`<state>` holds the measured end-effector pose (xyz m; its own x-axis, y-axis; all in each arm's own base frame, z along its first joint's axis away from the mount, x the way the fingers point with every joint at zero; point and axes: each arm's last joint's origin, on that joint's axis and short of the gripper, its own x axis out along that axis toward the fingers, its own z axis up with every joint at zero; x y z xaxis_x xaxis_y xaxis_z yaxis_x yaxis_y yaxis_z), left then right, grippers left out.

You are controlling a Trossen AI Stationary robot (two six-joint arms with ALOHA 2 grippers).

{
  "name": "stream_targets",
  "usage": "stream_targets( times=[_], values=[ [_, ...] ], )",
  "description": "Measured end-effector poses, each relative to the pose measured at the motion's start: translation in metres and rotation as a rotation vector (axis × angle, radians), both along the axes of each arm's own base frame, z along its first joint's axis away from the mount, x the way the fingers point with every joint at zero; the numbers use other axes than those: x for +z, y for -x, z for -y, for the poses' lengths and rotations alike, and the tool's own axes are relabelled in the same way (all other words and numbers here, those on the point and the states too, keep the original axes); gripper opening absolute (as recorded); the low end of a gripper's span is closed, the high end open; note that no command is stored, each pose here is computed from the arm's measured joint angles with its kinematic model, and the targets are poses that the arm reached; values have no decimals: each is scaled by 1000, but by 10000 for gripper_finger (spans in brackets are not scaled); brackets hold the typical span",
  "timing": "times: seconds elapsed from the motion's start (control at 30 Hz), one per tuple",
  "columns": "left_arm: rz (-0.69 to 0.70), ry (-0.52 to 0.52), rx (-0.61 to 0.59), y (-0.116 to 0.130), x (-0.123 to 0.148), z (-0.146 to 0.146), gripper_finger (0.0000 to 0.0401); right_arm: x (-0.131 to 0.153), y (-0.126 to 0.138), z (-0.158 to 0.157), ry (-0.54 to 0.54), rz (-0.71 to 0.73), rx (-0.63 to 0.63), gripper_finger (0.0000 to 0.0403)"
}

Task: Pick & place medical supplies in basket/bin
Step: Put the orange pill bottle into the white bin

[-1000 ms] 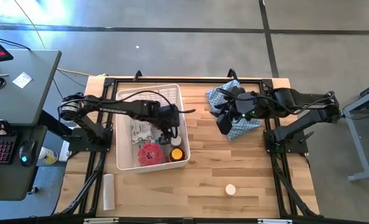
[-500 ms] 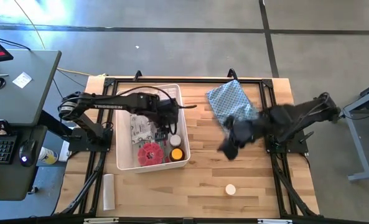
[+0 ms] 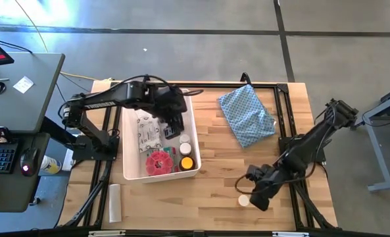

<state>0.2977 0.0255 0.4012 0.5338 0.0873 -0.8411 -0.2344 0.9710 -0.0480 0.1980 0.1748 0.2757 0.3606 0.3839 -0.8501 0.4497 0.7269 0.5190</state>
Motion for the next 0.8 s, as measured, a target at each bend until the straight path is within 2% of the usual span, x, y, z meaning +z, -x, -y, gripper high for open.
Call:
stream_targets(
  times=[0.1, 0.17, 0.37, 0.47, 0.63, 0.8],
  values=[
    [51, 23, 26, 3, 16, 7, 289, -15, 3, -6, 7, 51, 58, 248],
    [93, 32, 11, 5, 27, 14, 289, -22, 2, -10, -28, 108, 92, 257],
    [280, 44, -36, 5, 58, 42, 289, -49, 5, -19, -154, 190, 164, 259],
    [365, 43, -64, 5, 68, 58, 289, -62, 11, -18, -184, 161, 183, 260],
    [392, 17, -49, 7, 70, 77, 289, -71, 26, -25, -115, 142, 196, 260],
    [390, 19, -22, 9, 69, 86, 289, -77, 44, -30, 85, 191, 198, 259]
  ],
)
